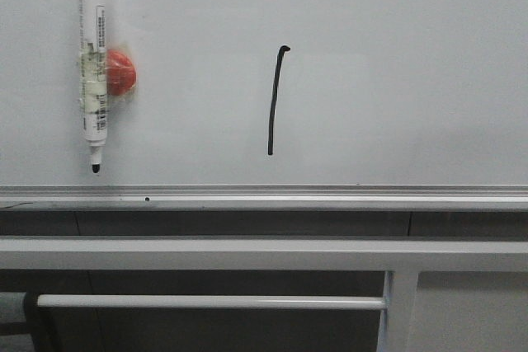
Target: Write number 1 on whiteboard
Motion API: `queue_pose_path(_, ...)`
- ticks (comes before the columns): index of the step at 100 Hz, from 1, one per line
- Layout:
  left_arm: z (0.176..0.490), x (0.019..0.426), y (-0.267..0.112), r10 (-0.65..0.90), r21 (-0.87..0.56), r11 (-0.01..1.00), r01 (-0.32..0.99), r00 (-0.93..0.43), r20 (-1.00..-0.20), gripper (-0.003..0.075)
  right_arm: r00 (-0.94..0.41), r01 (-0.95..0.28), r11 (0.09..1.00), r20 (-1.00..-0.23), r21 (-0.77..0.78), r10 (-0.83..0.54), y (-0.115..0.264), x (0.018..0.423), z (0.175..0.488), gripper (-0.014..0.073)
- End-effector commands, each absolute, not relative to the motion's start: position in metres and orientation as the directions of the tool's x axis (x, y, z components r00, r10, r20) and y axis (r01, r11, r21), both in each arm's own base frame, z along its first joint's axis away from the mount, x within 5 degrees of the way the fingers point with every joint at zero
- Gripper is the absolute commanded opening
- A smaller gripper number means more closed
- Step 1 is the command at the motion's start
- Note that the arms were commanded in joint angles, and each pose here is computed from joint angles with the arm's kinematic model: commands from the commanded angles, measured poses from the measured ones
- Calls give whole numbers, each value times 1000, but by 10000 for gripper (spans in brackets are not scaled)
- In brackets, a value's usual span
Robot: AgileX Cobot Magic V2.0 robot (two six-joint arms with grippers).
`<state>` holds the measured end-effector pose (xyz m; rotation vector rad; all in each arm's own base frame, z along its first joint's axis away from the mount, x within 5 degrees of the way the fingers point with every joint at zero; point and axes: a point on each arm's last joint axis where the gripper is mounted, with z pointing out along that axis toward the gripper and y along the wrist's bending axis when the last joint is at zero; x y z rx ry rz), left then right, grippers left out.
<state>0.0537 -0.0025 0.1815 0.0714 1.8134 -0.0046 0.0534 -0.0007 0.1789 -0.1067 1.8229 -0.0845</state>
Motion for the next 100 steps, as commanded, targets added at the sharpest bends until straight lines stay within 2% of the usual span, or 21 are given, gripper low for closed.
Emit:
queue_pose_path(1,187,54,-2,36,30,999,44,-153,-988,-20,-260,11,991,-958,-132,-125,-3,53,171,-63)
queue_pose_path(37,187,54,-2,36,30,999,44,-153,-988,-20,-264,74,988,-958,-132,-108,-7,53,171,-64)
queue_pose_path(100,187,54,-2,36,30,999,44,-153,-988,-20,-264,74,988,-958,-132,-108,-7,53,171,-64)
